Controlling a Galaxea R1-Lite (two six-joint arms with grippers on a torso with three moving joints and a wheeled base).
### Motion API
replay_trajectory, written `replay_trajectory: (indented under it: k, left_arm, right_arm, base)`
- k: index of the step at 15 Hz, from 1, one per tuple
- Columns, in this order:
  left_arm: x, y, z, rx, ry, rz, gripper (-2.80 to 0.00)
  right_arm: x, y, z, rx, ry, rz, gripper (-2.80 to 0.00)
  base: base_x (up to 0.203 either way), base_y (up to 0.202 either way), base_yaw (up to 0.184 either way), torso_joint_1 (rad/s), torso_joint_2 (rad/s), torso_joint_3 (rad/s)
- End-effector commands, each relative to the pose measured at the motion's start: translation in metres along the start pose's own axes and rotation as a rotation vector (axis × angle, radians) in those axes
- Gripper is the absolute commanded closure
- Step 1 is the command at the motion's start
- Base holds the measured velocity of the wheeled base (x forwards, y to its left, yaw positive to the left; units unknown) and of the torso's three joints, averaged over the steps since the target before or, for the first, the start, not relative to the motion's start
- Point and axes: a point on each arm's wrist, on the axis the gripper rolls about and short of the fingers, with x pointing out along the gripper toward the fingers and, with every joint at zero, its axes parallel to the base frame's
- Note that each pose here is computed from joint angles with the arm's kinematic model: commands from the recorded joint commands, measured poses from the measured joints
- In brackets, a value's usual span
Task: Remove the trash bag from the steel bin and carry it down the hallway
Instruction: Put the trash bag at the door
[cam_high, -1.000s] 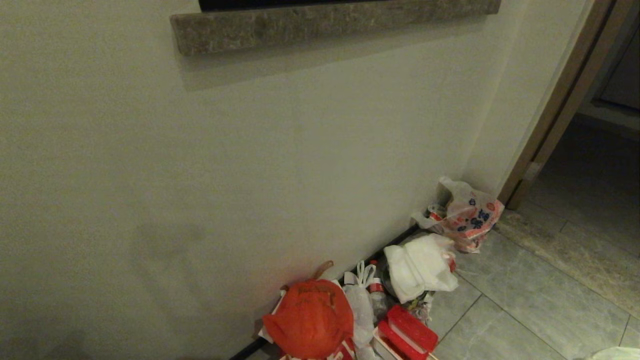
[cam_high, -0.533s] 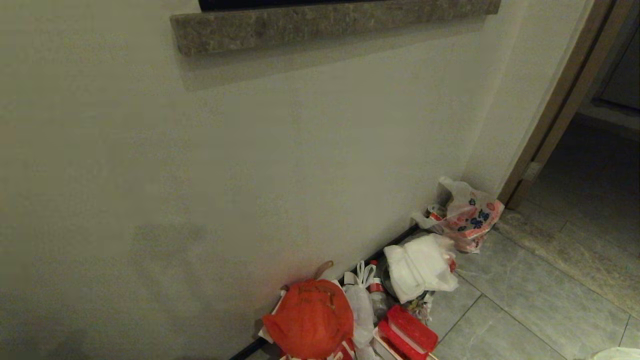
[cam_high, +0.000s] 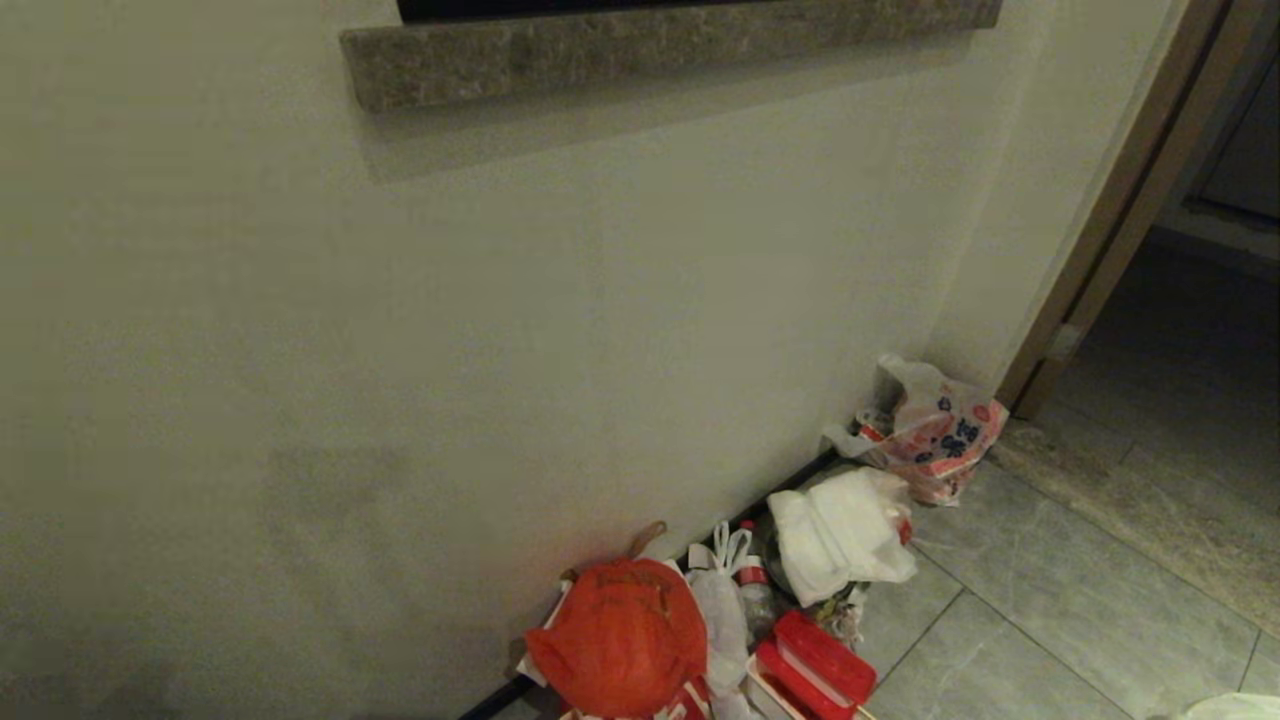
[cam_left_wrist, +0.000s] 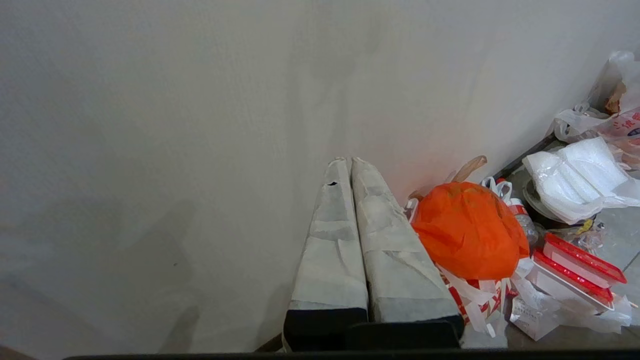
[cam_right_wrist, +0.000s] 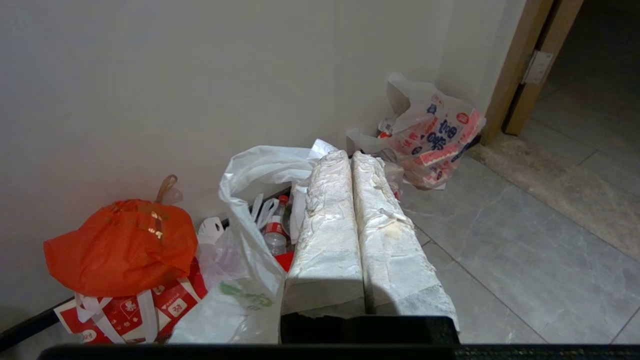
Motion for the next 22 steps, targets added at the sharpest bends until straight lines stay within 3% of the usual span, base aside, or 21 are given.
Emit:
replay_trajectory:
  k: [1, 22]
  left_arm:
    - [0.0001, 0.0, 0.0, 0.0, 0.002, 0.001, 0.0]
    - [0.0, 0.0, 0.0, 0.0, 0.0, 0.001, 0.0]
  right_arm:
    - [0.0015, 0.0, -0.0068, -0.001, 0.024, 0.001, 0.0]
    - [0.0015, 0.0, -0.0068, 0.0, 0.024, 0.001, 0.0]
  base:
    - [0.0, 0.0, 0.0, 0.0, 0.0, 0.0]
    - [0.0, 0.0, 0.0, 0.0, 0.0, 0.0]
